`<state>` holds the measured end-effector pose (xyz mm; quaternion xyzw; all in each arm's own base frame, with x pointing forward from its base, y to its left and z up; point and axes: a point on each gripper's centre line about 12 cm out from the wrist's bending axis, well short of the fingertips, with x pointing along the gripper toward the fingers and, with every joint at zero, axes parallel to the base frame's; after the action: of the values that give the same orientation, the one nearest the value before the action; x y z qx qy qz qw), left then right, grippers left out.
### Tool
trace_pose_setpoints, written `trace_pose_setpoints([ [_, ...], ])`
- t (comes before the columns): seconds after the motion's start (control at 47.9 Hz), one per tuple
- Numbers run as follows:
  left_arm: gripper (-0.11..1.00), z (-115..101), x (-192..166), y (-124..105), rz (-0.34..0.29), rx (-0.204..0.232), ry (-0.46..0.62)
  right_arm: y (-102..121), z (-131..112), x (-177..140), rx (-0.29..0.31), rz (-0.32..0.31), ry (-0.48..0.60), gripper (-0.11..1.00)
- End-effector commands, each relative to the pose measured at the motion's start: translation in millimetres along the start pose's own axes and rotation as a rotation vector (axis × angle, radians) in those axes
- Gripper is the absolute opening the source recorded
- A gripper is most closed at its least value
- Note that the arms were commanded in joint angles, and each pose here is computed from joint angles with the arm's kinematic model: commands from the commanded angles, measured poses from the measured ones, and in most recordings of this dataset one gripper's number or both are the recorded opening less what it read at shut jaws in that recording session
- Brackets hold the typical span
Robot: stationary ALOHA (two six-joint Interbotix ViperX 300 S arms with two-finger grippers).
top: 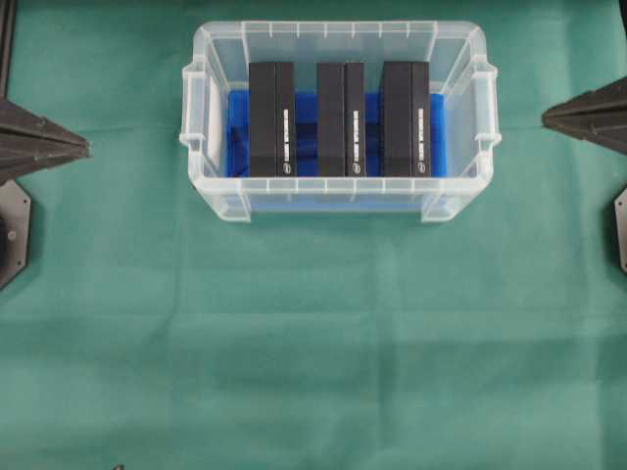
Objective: Take out the box from the case.
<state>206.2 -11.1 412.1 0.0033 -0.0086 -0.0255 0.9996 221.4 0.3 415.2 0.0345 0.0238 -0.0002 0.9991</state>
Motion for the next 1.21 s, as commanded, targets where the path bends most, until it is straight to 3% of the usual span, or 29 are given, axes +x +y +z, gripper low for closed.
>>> trace_pose_setpoints([
  [0.0,0.01,9.0,1.6,-1.1,-0.005,0.001,-0.002,1.3,8.3,1.5,0.004,0.004,-0.004,0.0],
  [0.146,0.01,7.0,1.2,-3.2,-0.015,-0.005,0.031,1.0,2.8,0.9,0.021,-0.001,0.068,0.0],
  [0.313,0.01,4.4,0.8,-6.8,-0.027,-0.053,0.157,0.1,-9.7,-6.0,0.103,-0.032,0.298,0.0],
  [0.522,0.01,-3.4,-2.4,-9.6,0.008,-0.183,0.492,-0.2,-14.5,-21.8,0.195,-0.087,0.534,0.0],
  [0.751,0.01,-12.1,-5.3,-16.8,0.054,-0.249,0.815,-0.7,-18.9,-31.3,0.265,-0.156,0.749,0.0],
  [1.023,0.01,-13.5,-7.0,-17.5,0.074,-0.271,0.871,-1.5,-28.3,-20.3,0.28,-0.195,0.878,0.0],
  [1.106,0.01,-12.8,-5.8,-17.8,0.096,-0.322,0.87,-1.2,-29.3,-16.3,0.326,-0.218,0.892,0.0],
  [1.189,0.01,-12.9,-5.6,-17.6,0.149,-0.423,0.876,-1.2,-29.8,-15.6,0.42,-0.275,0.914,0.0],
])
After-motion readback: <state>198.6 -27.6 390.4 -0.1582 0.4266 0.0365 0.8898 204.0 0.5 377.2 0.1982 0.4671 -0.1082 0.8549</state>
